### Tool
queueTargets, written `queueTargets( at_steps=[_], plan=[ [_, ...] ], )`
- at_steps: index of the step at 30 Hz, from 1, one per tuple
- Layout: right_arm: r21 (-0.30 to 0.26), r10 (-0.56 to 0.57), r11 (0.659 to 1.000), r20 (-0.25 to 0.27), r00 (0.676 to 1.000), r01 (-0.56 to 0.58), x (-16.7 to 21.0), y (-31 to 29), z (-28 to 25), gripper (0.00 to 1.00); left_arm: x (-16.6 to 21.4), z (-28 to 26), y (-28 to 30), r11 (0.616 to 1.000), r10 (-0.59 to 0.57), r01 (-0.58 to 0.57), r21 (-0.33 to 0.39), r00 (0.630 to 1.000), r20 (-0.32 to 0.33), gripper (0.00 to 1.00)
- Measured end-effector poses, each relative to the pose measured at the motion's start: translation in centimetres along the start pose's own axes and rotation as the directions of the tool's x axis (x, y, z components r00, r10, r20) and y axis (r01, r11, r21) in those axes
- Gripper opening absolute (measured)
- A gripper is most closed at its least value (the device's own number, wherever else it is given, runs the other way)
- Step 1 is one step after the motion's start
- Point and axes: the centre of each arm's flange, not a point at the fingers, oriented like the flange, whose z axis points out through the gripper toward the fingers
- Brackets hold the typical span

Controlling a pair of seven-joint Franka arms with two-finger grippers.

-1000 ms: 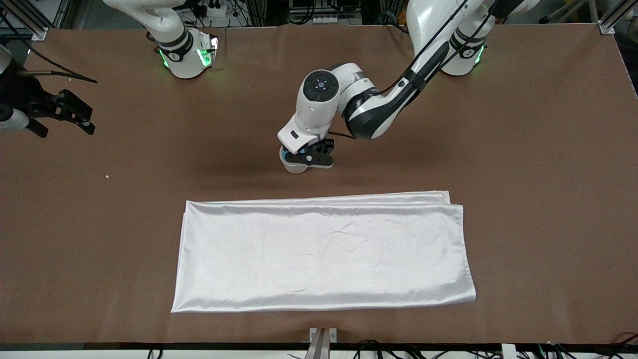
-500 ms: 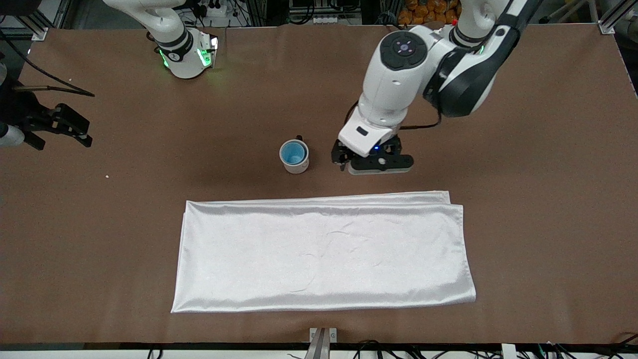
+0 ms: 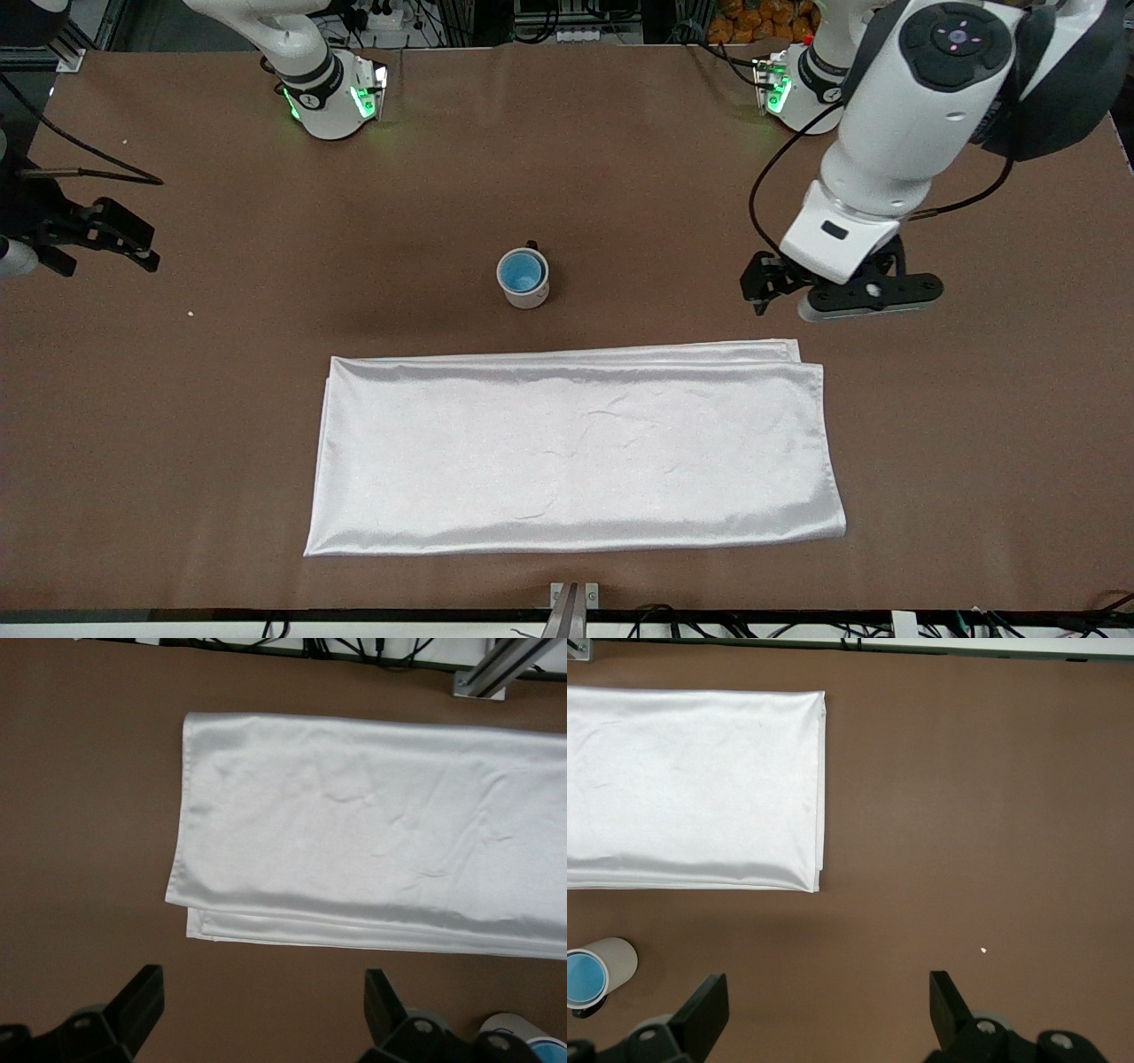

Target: Place blue cup into white mug on table

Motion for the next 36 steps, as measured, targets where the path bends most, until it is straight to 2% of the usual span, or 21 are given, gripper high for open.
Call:
queueTargets(
  at_steps=[9,20,26,36],
  plan=[
    [0.000,-0.002,1.000,0.004,1.000,0.002,0.0,0.1,0.1,1.00,1.5,-0.7,-4.9,0.998,-0.047,0.046,0.033,0.999,0.021,1.00],
    [0.000,-0.005,1.000,0.001,1.000,0.005,0.0,0.0,-0.1,1.00,2.5,-1.4,-8.9,0.998,-0.046,0.044,0.050,0.998,0.037,1.00],
    [0.000,-0.005,1.000,0.001,1.000,0.005,0.0,0.0,-0.1,1.00,3.3,-1.4,-11.5,0.998,-0.008,0.005,0.059,0.999,0.046,1.00],
    [-0.001,0.004,1.000,0.002,1.000,-0.004,0.0,0.6,-0.1,1.00,4.4,-1.9,-16.5,0.999,0.029,-0.030,0.028,0.998,0.057,1.00]
  ],
)
